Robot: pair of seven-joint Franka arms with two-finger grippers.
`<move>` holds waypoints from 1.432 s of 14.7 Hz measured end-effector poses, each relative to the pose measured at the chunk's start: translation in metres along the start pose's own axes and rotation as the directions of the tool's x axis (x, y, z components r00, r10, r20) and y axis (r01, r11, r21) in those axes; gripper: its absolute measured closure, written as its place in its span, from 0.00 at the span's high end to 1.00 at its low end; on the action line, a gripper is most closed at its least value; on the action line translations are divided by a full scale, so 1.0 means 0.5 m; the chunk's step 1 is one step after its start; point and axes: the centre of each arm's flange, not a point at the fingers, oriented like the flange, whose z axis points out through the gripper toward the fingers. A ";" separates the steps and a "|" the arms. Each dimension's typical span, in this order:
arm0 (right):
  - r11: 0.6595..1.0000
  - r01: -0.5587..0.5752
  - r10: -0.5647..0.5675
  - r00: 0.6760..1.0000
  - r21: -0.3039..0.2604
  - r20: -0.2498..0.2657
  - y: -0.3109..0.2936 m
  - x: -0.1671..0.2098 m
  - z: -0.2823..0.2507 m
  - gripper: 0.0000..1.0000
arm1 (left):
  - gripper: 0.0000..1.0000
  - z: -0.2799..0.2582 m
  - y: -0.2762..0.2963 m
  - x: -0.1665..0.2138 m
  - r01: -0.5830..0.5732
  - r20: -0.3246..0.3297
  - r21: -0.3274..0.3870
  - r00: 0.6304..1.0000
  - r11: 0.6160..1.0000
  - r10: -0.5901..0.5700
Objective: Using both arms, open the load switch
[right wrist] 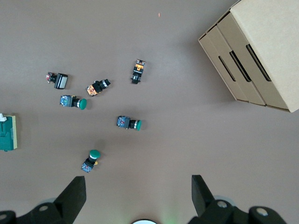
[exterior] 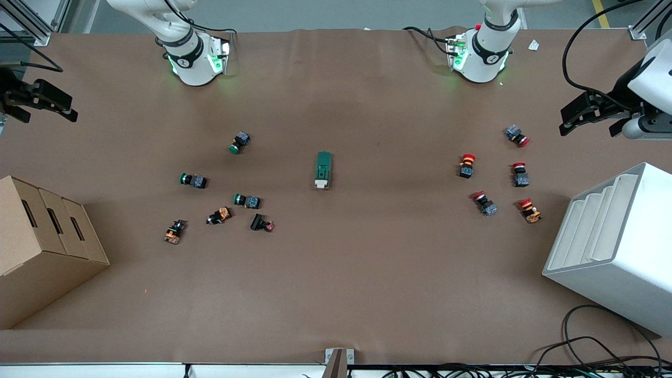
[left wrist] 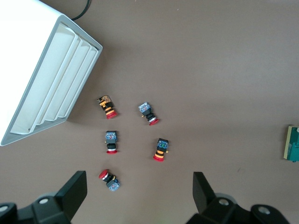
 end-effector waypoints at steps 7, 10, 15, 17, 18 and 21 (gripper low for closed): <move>1.000 0.001 -0.001 1.000 0.000 0.001 -0.001 0.000 0.000 1.00 | 1.00 0.025 0.019 0.012 -0.017 0.023 -0.002 1.000 1.000 0.017; 1.000 0.005 -0.005 1.000 0.000 0.002 -0.005 0.000 0.000 1.00 | 1.00 0.039 0.062 0.014 -0.056 0.036 -0.006 0.998 0.998 0.057; 1.000 0.006 -0.006 1.000 0.000 0.003 -0.006 0.000 0.000 1.00 | 1.00 0.098 0.343 -0.014 0.010 0.036 -0.005 0.999 1.000 -0.010; 1.000 0.006 -0.006 1.000 0.000 0.003 -0.006 0.000 0.001 1.00 | 1.00 0.152 0.494 -0.044 0.059 0.004 0.041 0.998 0.997 -0.060; 1.000 0.006 -0.006 1.000 0.000 0.004 -0.006 0.000 0.001 1.00 | 1.00 0.184 0.569 -0.062 0.069 -0.020 0.057 0.997 0.996 -0.068; 1.000 0.006 -0.006 1.000 0.000 0.006 -0.006 -0.001 0.001 1.00 | 1.00 0.284 0.762 -0.131 0.099 -0.117 0.096 0.989 0.990 -0.088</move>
